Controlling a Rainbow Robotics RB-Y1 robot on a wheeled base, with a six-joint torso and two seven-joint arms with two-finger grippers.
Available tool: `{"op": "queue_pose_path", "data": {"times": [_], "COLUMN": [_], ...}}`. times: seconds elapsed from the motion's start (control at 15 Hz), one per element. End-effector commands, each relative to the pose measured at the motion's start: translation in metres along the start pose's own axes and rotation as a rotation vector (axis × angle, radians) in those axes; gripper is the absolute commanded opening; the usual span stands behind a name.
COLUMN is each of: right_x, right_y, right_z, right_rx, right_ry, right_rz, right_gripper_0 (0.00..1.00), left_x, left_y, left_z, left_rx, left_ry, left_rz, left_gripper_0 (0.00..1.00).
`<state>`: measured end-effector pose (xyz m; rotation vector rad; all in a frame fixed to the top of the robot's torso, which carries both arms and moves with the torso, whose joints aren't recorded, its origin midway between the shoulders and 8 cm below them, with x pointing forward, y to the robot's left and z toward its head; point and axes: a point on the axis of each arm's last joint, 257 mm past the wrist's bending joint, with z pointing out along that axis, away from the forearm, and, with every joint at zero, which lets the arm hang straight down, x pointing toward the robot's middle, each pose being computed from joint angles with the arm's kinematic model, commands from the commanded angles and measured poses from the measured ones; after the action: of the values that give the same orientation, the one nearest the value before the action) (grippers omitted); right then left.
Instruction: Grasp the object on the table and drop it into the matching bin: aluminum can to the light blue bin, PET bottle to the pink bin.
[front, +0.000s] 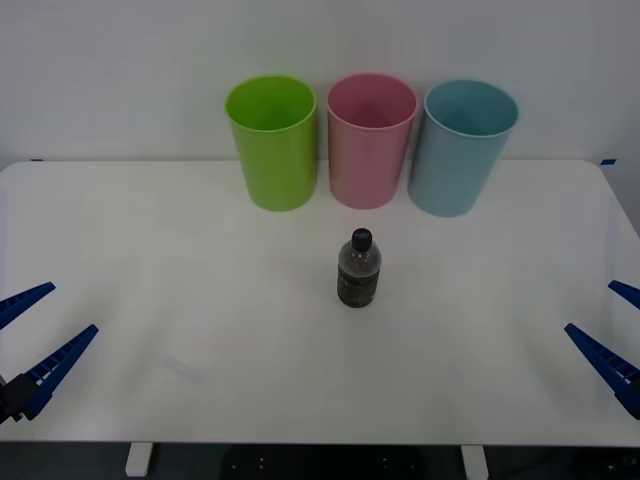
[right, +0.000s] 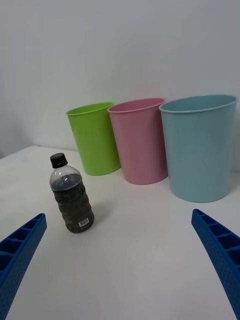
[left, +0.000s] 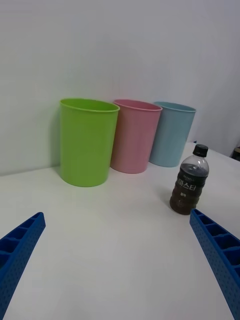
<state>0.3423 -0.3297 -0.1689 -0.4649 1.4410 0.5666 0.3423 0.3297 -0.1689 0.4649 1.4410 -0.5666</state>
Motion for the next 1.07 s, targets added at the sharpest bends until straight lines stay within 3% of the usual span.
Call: {"op": "queue_pose_path", "data": {"times": [0.07,0.47,0.73,0.87,0.93,1.07], "right_x": [-0.002,0.008,0.021,0.029,0.033,0.045], "right_y": [0.000,0.009,0.024,0.032,0.034,0.039], "right_z": [0.000,0.012,0.029,0.038,0.044,0.055], "right_rx": [0.007,-0.014,-0.050,-0.068,-0.066,-0.057], "right_ry": [-0.009,0.006,0.017,0.026,0.026,0.039], "right_rz": [0.003,0.005,-0.008,-0.036,-0.084,-0.125], "right_gripper_0": [1.00,1.00,1.00,1.00,1.00,1.00], "left_x": [0.000,0.000,0.000,0.000,0.000,0.000], "left_y": [0.000,0.000,0.000,0.000,0.000,0.000], "left_z": [0.000,0.000,0.000,0.000,0.000,0.000], "left_rx": [0.000,0.000,0.000,0.000,0.000,0.000], "left_ry": [0.000,0.000,0.000,0.000,0.000,0.000], "left_rz": [0.000,0.000,0.000,0.000,0.000,0.000], "left_gripper_0": [1.00,1.00,1.00,1.00,1.00,1.00]}}
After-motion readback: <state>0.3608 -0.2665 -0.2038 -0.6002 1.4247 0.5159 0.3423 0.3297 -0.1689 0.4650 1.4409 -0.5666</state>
